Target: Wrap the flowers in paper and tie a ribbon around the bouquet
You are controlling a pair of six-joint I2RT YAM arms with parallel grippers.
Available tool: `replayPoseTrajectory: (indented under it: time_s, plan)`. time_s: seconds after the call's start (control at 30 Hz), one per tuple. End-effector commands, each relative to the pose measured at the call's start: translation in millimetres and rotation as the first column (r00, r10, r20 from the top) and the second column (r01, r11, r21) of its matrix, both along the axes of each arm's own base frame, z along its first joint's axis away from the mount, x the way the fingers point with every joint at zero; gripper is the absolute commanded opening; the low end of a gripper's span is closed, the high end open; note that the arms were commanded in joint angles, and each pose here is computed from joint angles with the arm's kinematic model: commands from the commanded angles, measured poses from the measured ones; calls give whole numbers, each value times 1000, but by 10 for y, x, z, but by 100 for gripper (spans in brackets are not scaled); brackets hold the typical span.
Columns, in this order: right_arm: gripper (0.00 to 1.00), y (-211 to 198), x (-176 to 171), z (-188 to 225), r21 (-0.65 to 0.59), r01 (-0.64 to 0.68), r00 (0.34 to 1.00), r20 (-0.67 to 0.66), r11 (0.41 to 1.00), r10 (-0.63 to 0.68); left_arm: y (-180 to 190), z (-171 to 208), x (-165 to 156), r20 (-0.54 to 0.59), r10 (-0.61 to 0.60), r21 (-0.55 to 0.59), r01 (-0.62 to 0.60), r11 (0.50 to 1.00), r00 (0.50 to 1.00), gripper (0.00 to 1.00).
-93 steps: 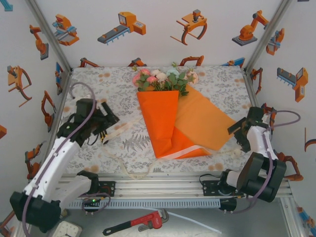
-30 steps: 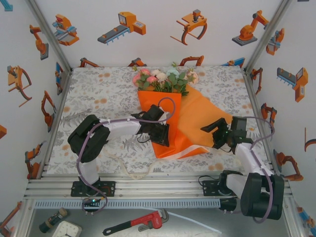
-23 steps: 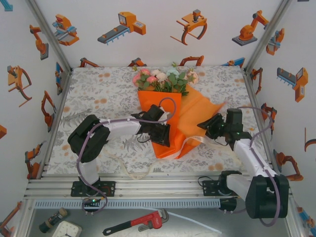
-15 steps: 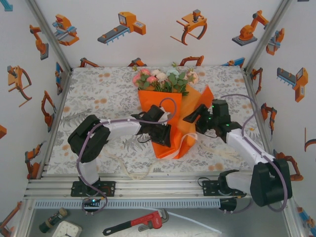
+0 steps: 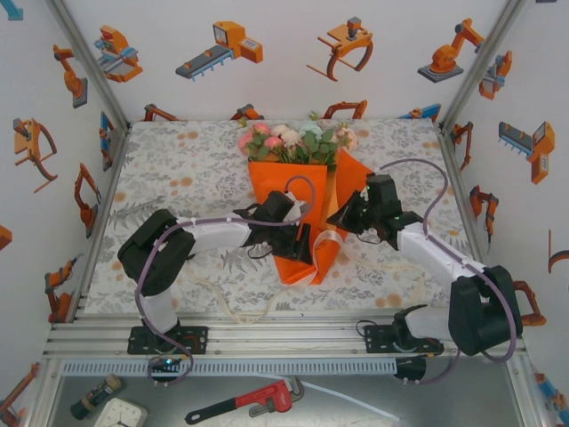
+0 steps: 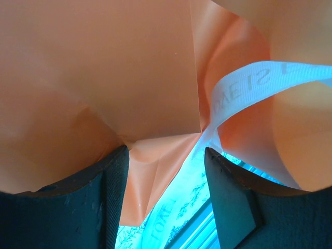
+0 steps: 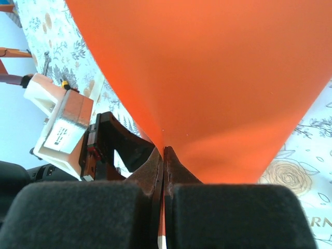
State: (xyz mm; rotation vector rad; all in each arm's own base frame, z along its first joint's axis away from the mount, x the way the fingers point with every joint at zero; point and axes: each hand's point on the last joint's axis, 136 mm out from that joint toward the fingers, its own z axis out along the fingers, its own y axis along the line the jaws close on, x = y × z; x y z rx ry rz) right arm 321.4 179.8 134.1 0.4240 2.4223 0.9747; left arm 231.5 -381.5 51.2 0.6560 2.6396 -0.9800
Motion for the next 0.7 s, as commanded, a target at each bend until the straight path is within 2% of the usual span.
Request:
replayPoseTrajectory:
  time_s: [0.0,0.17,0.3,0.43,0.67]
  plan:
    - [0,270,85,332,49,-104,988,124,993,97,39,-182,21,-11,31,21,-31,999,999,58]
    - [0,679,55,408,76,-246,958,173,966,230,51,-244,-7,-23,30,20,-30,999,999,57]
    - [0,789,132,183,61,-258,961,122,964,250,61,-240,-8,-15,26,23,-26,999,1000,57]
    - [0,1031,107,82,87,-342,938,91,936,334,67,-227,-10,-7,27,15,-27,1000,1000,57]
    - [0,940,146,-259,-24,-336,940,48,941,337,188,-1,-39,55,59,-37,-57,998,997,64]
